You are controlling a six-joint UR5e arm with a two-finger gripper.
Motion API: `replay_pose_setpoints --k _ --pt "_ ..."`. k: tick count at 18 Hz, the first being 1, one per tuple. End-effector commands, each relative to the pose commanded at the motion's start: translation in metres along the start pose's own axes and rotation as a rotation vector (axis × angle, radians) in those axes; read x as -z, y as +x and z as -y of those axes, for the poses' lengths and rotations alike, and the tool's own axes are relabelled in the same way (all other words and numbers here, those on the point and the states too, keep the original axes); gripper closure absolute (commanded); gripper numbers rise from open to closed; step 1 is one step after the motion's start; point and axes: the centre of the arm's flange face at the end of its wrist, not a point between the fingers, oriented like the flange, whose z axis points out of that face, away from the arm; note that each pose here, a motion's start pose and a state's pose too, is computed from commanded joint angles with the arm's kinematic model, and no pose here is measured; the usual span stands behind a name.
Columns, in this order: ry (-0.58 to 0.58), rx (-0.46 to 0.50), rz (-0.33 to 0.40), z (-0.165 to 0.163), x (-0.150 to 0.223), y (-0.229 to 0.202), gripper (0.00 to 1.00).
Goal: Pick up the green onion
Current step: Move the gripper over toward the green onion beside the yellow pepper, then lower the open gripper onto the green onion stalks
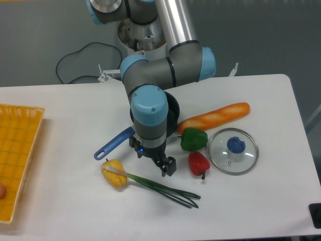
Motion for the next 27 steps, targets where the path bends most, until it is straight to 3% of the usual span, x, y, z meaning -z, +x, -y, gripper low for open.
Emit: replay_pose_setpoints --k 18,27 --pt "-0.006 -0.331 -0.025 0.003 -0.013 0.007 0.0" --pt "0.056 -0.367 -0.036 0.028 -0.015 0.022 0.0"
